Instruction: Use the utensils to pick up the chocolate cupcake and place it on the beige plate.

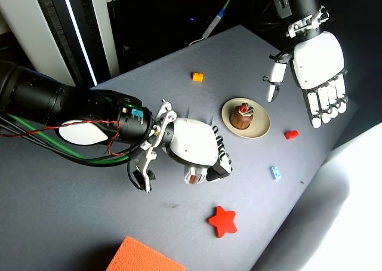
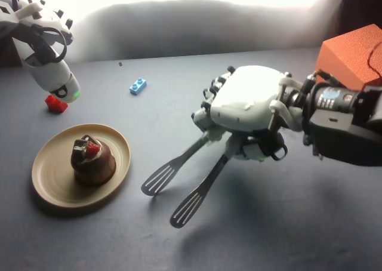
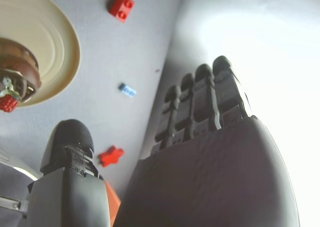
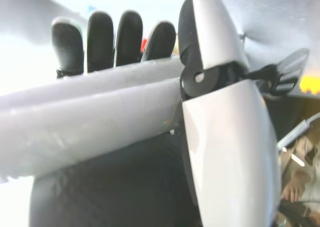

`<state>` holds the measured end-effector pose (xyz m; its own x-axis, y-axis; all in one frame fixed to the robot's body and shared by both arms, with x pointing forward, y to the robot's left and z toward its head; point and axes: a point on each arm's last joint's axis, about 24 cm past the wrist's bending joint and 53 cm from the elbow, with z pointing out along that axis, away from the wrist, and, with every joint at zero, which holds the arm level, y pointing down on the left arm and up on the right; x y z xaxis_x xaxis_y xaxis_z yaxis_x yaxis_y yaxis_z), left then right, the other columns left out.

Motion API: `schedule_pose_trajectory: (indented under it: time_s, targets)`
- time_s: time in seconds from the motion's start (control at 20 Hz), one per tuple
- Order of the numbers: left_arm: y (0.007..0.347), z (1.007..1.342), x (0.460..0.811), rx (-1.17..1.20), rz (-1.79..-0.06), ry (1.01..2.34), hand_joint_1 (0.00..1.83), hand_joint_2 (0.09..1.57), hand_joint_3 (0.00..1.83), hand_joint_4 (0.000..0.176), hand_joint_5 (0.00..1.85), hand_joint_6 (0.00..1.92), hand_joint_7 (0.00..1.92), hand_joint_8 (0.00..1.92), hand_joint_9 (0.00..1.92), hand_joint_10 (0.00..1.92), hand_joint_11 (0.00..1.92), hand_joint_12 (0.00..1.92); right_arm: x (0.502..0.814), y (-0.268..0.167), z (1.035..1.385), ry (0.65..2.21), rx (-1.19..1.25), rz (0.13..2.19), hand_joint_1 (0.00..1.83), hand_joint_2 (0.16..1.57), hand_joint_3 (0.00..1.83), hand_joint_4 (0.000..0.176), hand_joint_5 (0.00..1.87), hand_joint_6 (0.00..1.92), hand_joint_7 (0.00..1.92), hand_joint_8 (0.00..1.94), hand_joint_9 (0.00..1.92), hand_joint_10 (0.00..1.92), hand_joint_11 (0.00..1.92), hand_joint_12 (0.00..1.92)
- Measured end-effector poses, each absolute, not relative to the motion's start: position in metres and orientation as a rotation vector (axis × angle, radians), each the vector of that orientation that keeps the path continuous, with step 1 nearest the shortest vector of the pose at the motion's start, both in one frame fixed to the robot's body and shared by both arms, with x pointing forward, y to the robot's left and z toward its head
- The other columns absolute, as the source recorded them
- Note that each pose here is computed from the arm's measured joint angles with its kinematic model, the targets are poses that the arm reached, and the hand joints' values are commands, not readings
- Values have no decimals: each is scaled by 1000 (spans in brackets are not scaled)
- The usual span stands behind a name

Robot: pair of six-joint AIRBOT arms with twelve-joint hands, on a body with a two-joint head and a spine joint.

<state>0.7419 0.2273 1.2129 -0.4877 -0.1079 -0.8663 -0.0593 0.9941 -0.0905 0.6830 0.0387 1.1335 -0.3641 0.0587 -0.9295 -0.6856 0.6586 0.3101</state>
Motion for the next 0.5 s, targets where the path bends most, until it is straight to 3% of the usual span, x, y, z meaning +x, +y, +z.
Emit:
schedule_pose_trajectory:
  time_s: [0.1, 0.25, 0.3, 0.35, 0.5]
  targets:
    - [227, 1213, 742, -116, -61, 2080, 344, 1125, 1, 0, 0, 0, 16, 0, 32, 0, 4, 19, 682, 37, 1130, 1788, -514, 840, 1110, 1204, 0, 0, 796, 1253, 686, 926, 643, 1256, 615, 1589]
    - [227, 1213, 742, -117, -60, 2081, 320, 1130, 3, 0, 0, 0, 1, 0, 15, 0, 0, 12, 681, 35, 1123, 1799, -524, 828, 1083, 1242, 0, 0, 730, 1348, 680, 893, 600, 1281, 529, 1650]
    - [227, 1213, 742, -116, -59, 2081, 321, 1130, 2, 0, 0, 0, 0, 0, 16, 2, 0, 9, 681, 34, 1120, 1807, -525, 824, 1037, 1211, 0, 0, 580, 868, 651, 857, 557, 1270, 481, 1669]
    - [227, 1213, 742, -116, -60, 2081, 305, 1134, 4, 0, 0, 0, 0, 0, 2, 0, 0, 1, 680, 33, 1118, 1811, -525, 822, 1009, 1205, 0, 0, 597, 614, 660, 749, 542, 1219, 448, 1679]
    - [227, 1213, 742, -117, -60, 2081, 305, 1133, 2, 0, 0, 0, 0, 0, 2, 1, 0, 0, 683, 27, 1118, 1814, -523, 809, 981, 1169, 0, 0, 710, 293, 686, 489, 501, 1075, 335, 1620]
